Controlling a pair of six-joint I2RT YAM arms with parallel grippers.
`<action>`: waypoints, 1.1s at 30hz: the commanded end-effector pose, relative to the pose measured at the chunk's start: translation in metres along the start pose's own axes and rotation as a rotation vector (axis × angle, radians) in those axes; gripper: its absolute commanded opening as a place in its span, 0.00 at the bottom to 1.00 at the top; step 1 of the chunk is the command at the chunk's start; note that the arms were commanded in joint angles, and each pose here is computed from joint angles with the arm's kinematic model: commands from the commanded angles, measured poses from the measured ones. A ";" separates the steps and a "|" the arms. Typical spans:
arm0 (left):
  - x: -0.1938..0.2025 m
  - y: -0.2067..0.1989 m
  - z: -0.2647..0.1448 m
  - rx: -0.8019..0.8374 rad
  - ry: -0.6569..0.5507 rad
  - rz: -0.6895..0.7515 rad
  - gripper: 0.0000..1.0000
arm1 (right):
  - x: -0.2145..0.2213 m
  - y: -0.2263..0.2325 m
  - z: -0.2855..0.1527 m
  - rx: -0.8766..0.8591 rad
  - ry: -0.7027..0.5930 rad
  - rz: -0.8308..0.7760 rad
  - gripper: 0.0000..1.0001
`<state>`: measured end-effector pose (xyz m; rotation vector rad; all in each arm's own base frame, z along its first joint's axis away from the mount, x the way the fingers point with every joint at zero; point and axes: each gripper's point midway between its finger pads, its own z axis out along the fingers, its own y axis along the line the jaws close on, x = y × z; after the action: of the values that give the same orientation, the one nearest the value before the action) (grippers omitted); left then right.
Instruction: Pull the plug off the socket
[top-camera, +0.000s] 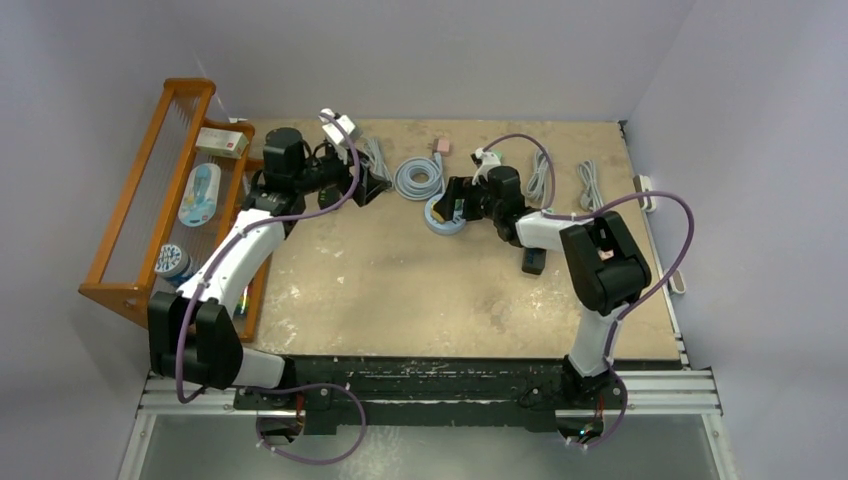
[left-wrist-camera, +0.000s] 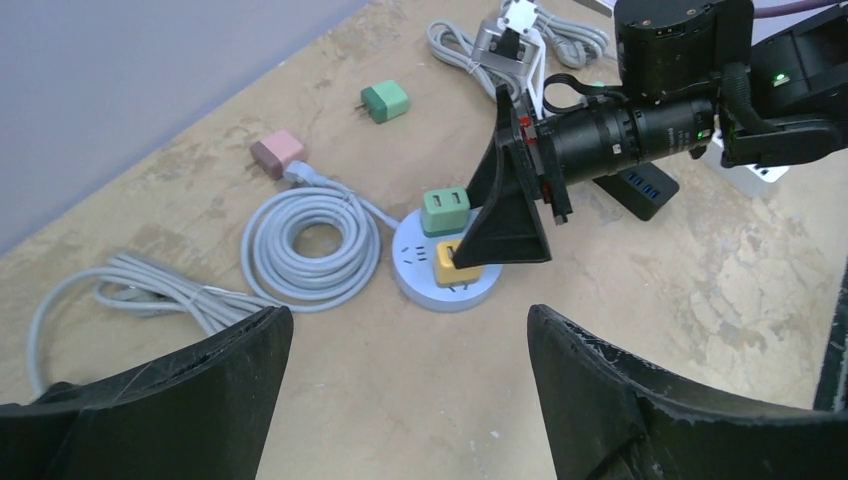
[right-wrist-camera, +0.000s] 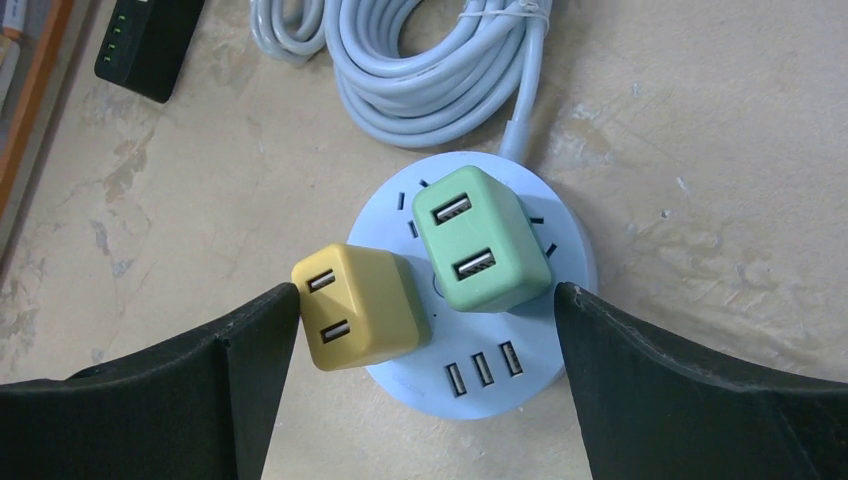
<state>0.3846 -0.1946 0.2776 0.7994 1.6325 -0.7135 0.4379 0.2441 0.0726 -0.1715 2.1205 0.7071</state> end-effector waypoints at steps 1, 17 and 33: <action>-0.005 -0.002 0.007 0.040 -0.083 -0.032 0.87 | -0.001 -0.015 0.013 0.025 -0.019 -0.017 0.95; 0.058 0.066 0.055 -0.203 -0.047 -0.408 0.60 | 0.012 -0.022 0.020 0.048 0.011 -0.031 0.76; 0.105 0.103 0.078 -0.369 -0.052 -0.654 0.56 | -0.010 0.014 0.001 -0.133 -0.096 -0.186 0.85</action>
<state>0.4752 -0.1865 0.1349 0.0426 2.0014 -0.8251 0.4391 0.2446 0.0668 -0.2916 2.0246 0.7006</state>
